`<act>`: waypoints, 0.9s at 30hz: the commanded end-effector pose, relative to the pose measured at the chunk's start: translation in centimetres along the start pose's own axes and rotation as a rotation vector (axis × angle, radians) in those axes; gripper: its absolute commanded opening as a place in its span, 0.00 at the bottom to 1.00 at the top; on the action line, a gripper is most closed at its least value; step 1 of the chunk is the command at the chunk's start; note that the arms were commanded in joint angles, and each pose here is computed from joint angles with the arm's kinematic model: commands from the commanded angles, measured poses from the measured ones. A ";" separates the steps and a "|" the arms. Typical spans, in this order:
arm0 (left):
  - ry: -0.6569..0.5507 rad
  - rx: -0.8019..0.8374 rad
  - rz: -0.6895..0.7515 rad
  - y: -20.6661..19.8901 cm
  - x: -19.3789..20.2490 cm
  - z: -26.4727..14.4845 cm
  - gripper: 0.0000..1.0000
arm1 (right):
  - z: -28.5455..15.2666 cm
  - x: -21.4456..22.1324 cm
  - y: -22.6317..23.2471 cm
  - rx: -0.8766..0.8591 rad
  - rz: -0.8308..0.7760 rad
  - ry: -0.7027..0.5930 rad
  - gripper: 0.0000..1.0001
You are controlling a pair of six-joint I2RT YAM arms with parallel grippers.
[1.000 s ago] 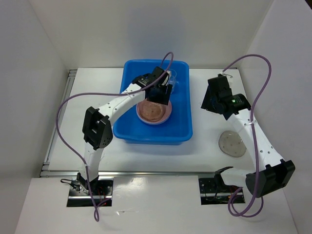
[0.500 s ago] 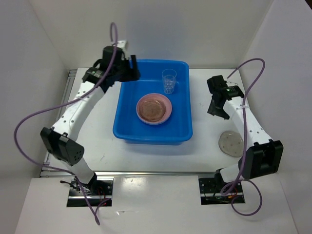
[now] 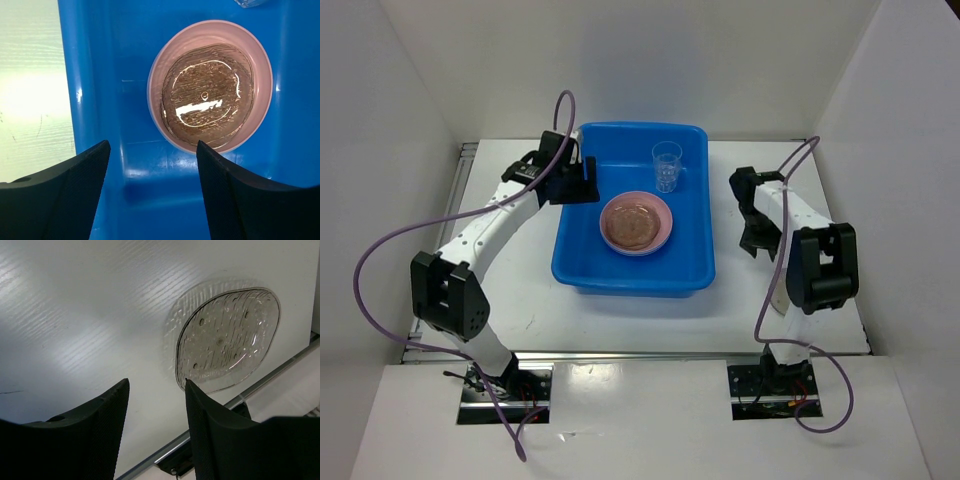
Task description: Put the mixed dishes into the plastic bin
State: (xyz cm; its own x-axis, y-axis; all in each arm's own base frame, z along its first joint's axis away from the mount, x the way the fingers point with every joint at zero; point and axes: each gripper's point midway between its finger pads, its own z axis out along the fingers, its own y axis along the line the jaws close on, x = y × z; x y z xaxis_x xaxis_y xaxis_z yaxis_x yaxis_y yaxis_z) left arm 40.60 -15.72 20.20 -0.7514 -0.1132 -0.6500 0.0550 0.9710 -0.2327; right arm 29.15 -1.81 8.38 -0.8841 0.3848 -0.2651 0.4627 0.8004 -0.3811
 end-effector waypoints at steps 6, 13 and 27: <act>-0.019 0.017 -0.014 -0.1 0.1 -0.5 0.77 | 2.2 1.0 -0.7 0.127 -0.019 0.096 0.54; 0.005 0.019 -0.033 0.2 1.5 -0.7 0.77 | 4.2 1.2 -2.0 0.203 0.001 0.146 0.53; 0.043 -0.055 -0.019 1.9 3.2 0.3 0.77 | 7.6 2.3 -2.8 0.244 0.039 0.245 0.35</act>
State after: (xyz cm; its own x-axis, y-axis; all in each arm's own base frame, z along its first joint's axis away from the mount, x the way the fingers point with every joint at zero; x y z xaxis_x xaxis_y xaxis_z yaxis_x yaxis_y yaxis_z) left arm 37.85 -15.20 15.95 -0.8133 -0.1199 -0.5693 0.0176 0.9730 -0.2300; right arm 26.22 -6.52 2.35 -0.8457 0.5295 -0.0672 0.4679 0.6749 -0.5707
